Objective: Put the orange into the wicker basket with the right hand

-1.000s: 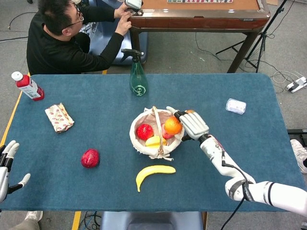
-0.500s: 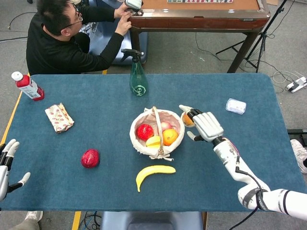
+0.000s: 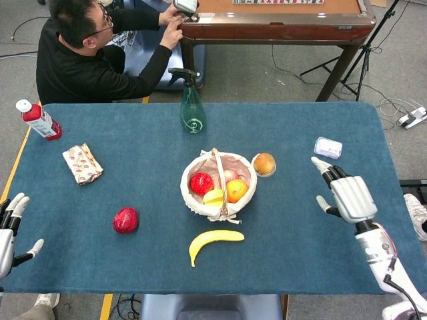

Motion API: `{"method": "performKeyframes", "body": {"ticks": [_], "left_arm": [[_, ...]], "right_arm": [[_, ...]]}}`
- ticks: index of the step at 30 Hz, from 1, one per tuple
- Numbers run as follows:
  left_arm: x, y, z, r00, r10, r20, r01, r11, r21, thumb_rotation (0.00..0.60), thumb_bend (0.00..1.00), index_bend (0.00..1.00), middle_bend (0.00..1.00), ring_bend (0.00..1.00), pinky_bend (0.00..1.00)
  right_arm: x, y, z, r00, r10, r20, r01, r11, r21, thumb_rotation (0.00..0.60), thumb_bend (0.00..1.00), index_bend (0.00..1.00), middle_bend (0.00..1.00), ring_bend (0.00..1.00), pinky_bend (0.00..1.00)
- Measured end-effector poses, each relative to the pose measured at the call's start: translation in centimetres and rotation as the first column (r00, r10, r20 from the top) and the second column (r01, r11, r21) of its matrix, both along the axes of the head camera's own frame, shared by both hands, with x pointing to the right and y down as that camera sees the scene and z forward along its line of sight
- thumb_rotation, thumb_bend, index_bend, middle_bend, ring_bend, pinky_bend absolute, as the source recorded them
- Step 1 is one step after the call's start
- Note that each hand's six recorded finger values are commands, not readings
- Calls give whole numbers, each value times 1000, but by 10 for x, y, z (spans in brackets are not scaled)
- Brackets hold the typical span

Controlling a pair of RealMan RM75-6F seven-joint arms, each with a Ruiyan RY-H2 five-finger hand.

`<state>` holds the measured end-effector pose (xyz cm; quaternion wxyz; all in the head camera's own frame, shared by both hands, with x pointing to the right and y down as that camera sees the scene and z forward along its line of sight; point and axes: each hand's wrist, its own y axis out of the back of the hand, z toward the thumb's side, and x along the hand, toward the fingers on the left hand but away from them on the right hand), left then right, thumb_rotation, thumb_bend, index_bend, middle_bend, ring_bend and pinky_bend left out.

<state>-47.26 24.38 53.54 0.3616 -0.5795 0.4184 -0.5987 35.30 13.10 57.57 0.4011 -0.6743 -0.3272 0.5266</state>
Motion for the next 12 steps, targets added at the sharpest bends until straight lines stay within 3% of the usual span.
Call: {"method": "performKeyframes", "body": {"ticks": [12], "left_arm": [[6, -1, 4, 1000, 12, 3, -12, 1000, -18, 600, 246, 39, 0, 0, 47]], "right_arm": [[69, 52, -24, 991, 120, -59, -117, 991, 59, 600, 334, 31, 220, 223, 592]]}}
